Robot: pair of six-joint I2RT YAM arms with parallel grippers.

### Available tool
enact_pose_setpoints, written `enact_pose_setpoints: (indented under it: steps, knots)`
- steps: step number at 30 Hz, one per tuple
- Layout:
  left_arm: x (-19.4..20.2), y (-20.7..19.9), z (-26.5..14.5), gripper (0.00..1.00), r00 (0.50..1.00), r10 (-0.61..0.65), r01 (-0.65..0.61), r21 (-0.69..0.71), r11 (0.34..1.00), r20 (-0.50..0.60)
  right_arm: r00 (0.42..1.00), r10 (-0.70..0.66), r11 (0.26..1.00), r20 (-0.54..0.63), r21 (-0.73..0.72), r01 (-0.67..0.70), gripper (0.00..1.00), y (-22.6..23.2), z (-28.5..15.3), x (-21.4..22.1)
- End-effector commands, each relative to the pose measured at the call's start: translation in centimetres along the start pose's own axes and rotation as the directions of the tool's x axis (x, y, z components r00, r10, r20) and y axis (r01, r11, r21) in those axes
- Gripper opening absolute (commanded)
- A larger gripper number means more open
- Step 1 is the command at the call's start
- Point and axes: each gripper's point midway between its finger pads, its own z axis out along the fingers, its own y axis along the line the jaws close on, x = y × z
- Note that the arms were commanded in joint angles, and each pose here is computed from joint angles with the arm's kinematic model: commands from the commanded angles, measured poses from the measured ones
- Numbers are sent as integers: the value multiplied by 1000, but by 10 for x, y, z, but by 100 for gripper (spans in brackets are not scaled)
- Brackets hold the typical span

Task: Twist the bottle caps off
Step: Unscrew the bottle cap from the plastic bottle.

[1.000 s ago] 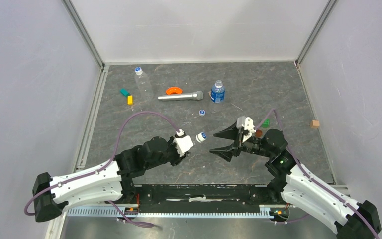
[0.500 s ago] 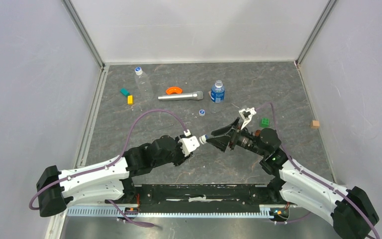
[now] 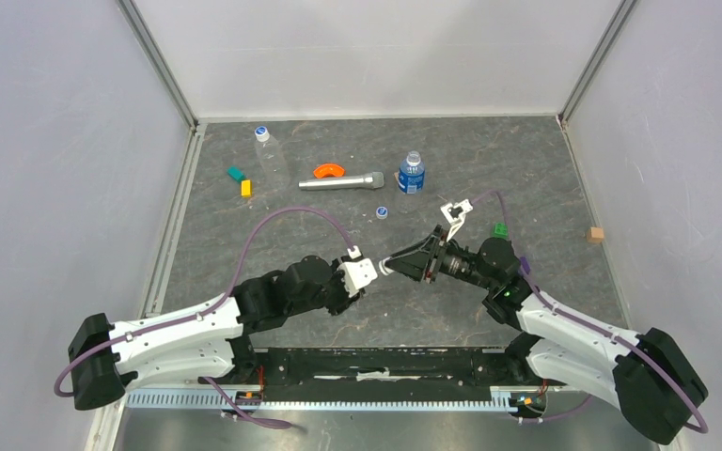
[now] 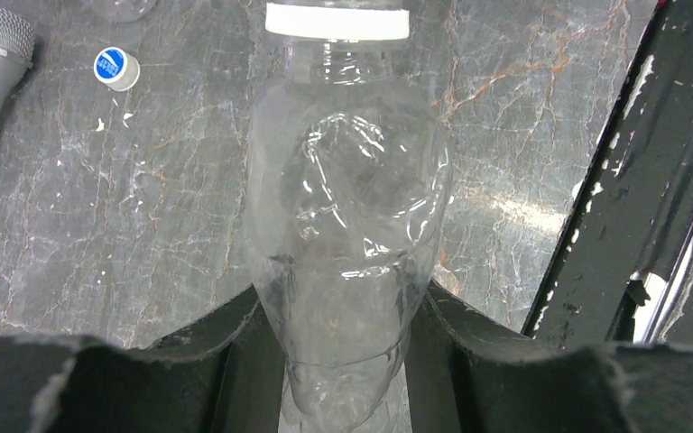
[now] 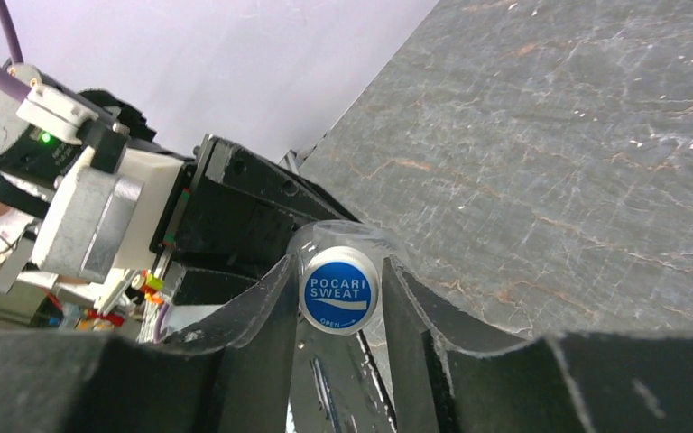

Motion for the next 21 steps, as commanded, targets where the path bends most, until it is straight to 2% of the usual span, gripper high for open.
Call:
enact_pose_setpoints:
  steps: [1,2,4,7,11,14,16,19,21]
  knots:
    - [-30,1,-3,14,995,4,-4,4,1000,100,998,-57,991,-21,-125,54,43,23,1,-2]
    - [-30,2,-3,14,995,4,-4,1,1000,100,997,-70,989,-36,-135,64,42,24,1,1]
    - [-29,2,-3,14,995,2,-2,-1,1000,99,994,-97,986,-58,-142,88,32,24,0,5]
    - [-29,0,-3,14,995,3,-4,10,1000,104,986,-153,976,-63,-169,141,25,25,-3,9]
    - [-34,-11,-6,14,991,9,-19,75,997,133,945,-326,919,-23,-243,311,17,34,-7,7]
    - [-42,-28,-13,14,983,3,-34,168,985,182,870,-494,818,8,-335,467,16,46,-10,8]
    - [-49,-37,-20,16,977,-37,-12,224,975,210,797,-603,728,27,-390,564,16,49,-13,13]
    - [-59,-57,-32,18,969,-90,-2,370,929,230,704,-709,611,49,-455,647,16,51,-18,21]
    - [-61,-69,-38,19,966,-106,-10,447,894,234,668,-742,564,58,-484,669,15,54,-21,23]
